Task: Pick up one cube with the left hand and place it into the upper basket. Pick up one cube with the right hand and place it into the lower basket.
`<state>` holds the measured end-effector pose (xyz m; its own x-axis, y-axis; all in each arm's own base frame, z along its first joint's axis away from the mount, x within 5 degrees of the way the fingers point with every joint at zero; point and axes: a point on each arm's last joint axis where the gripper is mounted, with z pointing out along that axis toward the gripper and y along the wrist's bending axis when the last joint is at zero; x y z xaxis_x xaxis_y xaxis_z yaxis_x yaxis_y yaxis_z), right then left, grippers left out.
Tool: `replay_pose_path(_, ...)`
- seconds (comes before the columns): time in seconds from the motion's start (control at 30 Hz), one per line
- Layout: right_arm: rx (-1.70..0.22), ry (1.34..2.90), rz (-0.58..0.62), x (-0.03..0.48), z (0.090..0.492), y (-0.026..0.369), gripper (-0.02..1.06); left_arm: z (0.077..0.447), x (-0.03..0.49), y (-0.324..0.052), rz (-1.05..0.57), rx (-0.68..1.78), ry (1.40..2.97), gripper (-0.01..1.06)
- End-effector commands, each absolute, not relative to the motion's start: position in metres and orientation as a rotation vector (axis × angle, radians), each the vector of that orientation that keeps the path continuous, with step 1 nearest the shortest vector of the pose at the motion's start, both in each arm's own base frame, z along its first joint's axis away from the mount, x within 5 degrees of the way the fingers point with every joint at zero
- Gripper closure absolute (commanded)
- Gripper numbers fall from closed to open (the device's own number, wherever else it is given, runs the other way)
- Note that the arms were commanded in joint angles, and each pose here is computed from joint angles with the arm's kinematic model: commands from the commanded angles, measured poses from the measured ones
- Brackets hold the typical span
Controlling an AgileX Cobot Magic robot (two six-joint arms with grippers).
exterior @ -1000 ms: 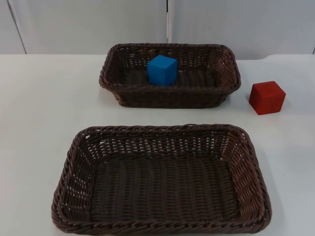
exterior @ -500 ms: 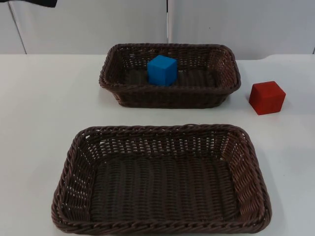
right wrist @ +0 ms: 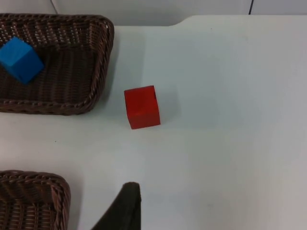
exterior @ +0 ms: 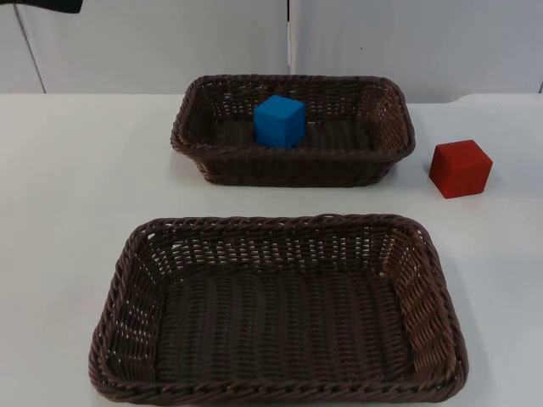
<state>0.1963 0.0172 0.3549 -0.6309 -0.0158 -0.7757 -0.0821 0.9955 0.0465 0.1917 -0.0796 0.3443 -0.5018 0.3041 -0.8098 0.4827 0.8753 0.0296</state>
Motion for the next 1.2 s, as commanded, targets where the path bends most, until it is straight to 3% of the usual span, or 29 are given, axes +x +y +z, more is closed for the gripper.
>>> replay_pose_path(0.0, -0.074, 2.224, 0.091, 0.197, 0.357, 0.017, -0.01, 0.345, 0.19, -0.08, -0.265, 0.541, 2.13, 0.31)
replay_pose_path(0.17, -0.105, 2.246, 0.077, 0.205, 0.36, 0.018, -0.01, 0.345, 0.19, -0.08, -0.265, 0.541, 2.128, 0.31)
replay_pose_path(0.57, -0.178, 2.48, 0.101, 0.269, 0.346, 0.026, 0.05, 0.345, 0.191, -0.08, -0.263, 0.541, 2.126, 0.31)
replay_pose_path(0.83, -0.456, 2.531, 0.041, 0.321, 0.325, 0.076, 0.06, 0.345, 0.19, -0.08, -0.263, 0.542, 2.13, 0.31)
replay_pose_path(1.17, -0.396, 2.599, -0.016, 0.367, 0.292, 0.09, 0.06, 0.344, 0.19, -0.08, -0.263, 0.544, 2.134, 0.31)
